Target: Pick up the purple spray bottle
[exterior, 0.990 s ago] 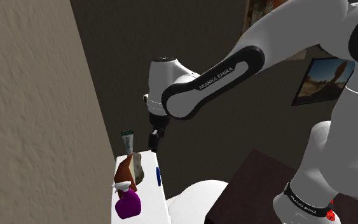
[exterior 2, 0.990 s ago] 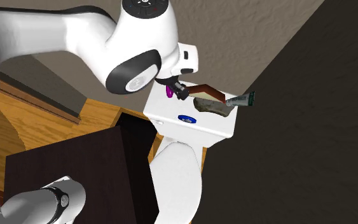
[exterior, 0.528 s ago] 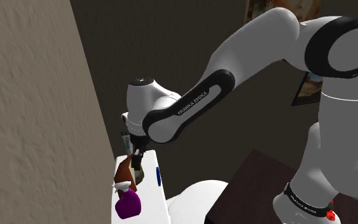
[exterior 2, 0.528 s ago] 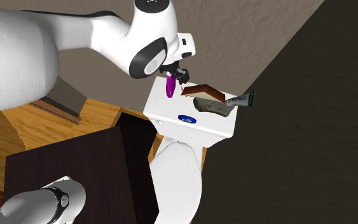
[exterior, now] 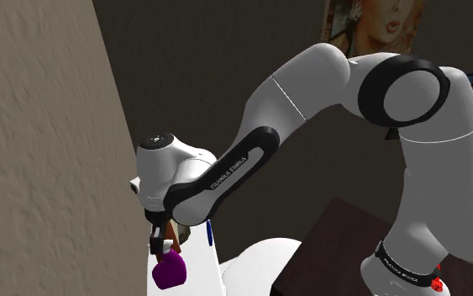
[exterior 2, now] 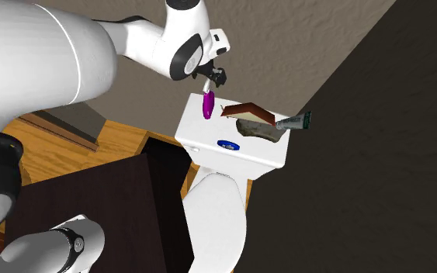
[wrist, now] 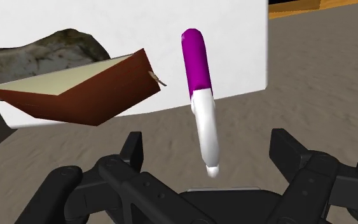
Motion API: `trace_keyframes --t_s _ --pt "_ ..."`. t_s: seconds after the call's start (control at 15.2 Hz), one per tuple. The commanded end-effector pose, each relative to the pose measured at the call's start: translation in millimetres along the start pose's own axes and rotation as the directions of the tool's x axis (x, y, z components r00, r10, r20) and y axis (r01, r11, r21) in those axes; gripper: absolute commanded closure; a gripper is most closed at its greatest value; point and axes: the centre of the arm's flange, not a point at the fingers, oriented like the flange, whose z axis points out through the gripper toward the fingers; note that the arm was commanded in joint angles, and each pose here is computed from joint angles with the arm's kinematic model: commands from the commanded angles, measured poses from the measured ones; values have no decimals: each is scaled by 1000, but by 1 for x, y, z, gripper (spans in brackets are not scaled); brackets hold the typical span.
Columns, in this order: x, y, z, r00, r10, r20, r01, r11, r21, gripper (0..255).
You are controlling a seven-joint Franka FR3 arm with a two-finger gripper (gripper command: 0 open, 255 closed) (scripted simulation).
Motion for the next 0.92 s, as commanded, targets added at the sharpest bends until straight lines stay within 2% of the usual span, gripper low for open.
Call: trace_keyframes --t_s 0.0,0.33,0.53,0.59,0.86 --pt "2 -2 11 1000 -12 -2 12 1000 -1 0" --pt "-1 -3 38 1000 -12 -2 12 1000 -1 0" --pt "-2 -3 41 1000 -12 -2 12 1000 -1 0" --pt "-1 -3 41 1000 -11 -2 11 1000 -1 255" --pt "-2 -3 41 1000 -12 -2 12 1000 -1 255"
